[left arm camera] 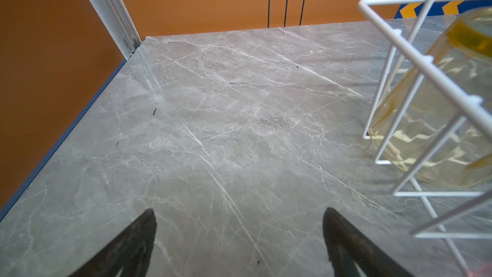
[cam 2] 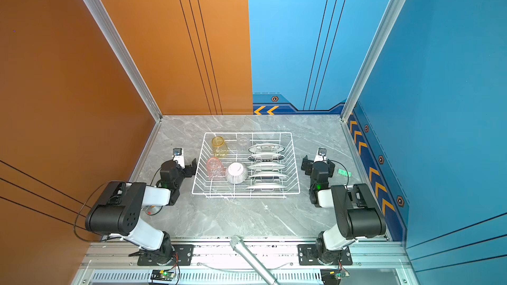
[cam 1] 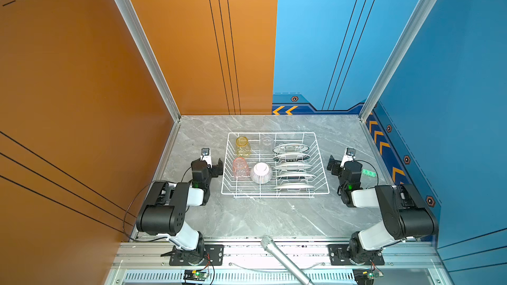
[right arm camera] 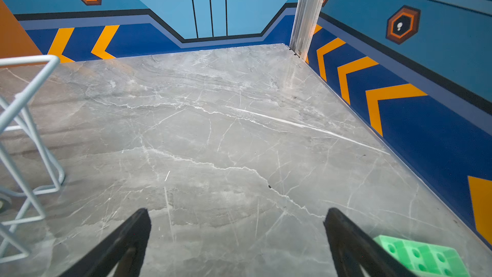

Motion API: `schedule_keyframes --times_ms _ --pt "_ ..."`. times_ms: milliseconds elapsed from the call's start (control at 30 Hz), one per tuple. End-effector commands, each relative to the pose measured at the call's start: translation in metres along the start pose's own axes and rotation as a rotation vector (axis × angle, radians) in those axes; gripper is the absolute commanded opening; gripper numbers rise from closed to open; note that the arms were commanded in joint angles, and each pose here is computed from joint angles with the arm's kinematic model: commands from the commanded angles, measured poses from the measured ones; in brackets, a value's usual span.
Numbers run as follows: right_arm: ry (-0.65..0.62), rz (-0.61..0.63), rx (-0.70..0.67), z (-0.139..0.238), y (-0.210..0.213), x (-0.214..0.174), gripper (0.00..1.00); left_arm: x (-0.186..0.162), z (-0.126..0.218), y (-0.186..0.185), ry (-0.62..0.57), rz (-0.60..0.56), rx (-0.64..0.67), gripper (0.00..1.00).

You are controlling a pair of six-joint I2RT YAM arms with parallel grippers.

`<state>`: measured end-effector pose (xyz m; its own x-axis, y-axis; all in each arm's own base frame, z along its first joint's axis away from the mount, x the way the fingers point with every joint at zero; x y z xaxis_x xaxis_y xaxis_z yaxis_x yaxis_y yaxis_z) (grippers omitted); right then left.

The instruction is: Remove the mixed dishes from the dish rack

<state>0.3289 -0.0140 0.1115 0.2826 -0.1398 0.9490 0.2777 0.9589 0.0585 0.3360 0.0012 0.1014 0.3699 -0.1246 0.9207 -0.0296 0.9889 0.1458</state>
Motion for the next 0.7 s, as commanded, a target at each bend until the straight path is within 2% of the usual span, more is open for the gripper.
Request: schedule_keyframes --times_ms 0,667 --pt "-0.007 0.000 -0.015 -0.0028 -0.0003 0.0042 1.00 0.0098 -0.0006 0.0021 -0.023 0.005 0.019 0.98" --pt "-0.001 -0.005 -0.006 -0.0038 -0.0005 0.0041 1.00 0.0092 -0.0015 0.0028 -0.021 0.010 0.010 0.98"
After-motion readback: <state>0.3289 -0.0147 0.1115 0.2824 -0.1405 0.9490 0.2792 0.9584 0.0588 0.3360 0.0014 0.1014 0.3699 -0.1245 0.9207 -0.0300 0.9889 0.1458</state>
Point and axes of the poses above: each gripper's point midway between its finger pads, its own z axis back along the fingers, its own y axis along the line the jaws close on, x = y × z, the point moved 6 cm from there along z, back along the fingers, and after that the axes turned 5 degrees about -z, right-handed, at the moved point
